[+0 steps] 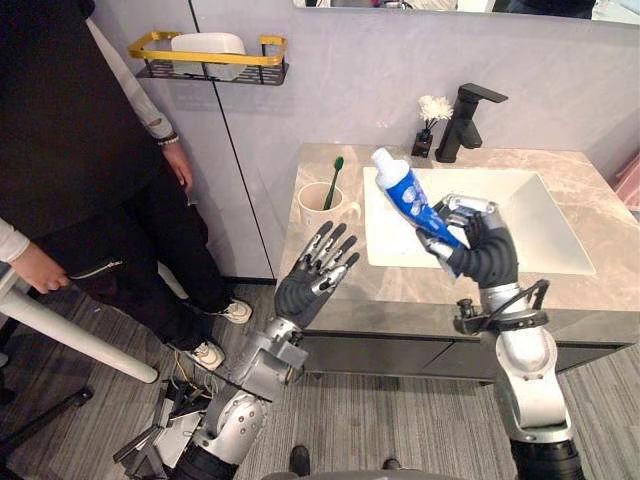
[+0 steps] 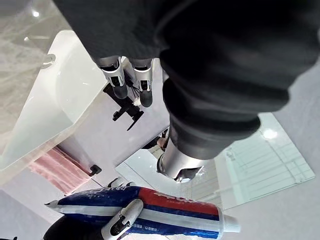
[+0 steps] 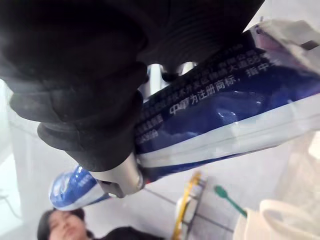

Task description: Organize washtable

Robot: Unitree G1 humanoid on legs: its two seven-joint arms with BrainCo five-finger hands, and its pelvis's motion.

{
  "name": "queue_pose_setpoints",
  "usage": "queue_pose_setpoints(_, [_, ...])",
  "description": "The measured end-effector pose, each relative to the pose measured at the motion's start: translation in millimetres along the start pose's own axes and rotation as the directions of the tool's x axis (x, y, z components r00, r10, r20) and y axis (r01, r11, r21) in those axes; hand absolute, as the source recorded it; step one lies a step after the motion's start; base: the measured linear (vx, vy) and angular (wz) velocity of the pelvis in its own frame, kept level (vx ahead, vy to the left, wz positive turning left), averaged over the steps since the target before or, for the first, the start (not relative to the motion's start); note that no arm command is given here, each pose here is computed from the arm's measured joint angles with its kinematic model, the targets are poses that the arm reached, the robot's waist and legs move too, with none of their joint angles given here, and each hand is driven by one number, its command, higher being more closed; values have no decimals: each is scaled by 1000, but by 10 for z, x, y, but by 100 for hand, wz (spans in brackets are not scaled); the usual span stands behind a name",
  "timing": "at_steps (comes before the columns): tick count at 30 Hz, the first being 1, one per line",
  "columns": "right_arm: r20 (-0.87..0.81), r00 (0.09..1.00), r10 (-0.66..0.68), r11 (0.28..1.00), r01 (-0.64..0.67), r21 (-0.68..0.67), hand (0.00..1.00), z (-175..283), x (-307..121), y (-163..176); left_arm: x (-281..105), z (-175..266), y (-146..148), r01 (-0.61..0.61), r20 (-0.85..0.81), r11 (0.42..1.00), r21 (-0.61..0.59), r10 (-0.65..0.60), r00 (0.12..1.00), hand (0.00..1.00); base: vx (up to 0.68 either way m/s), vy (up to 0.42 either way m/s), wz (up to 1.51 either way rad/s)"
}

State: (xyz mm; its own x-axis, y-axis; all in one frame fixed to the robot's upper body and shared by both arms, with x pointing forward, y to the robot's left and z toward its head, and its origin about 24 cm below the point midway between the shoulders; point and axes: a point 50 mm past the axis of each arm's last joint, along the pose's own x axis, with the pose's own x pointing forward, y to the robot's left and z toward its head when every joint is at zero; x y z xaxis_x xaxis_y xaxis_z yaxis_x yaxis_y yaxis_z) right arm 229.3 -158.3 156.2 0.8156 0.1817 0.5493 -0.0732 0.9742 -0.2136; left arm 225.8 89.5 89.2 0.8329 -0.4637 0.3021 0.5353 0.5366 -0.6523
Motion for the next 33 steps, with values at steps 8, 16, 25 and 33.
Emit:
queue_pose_setpoints(8, [-83, 996, 25, 999, -23, 25, 100, -101, -140, 113, 11, -19, -29, 5, -5, 1000, -11, -5, 1000, 0, 0, 0, 0])
queue_pose_setpoints(16, [-138, 988, 77, 995, -67, 72, 100, -161, -254, 237, 47, 23, -202, 72, 22, 997, -12, -71, 997, 0, 2, -1, 1])
queue_pose_setpoints(25, [-189, 976, 107, 991, -89, 102, 100, -212, -348, 310, 64, 83, -360, 122, 57, 992, -23, -121, 991, 0, 1, 0, 0])
queue_pose_setpoints(33, [-186, 972, 145, 982, -119, 146, 100, -201, -363, 450, 67, 6, -407, 121, 29, 992, -44, -119, 992, 0, 0, 0, 0])
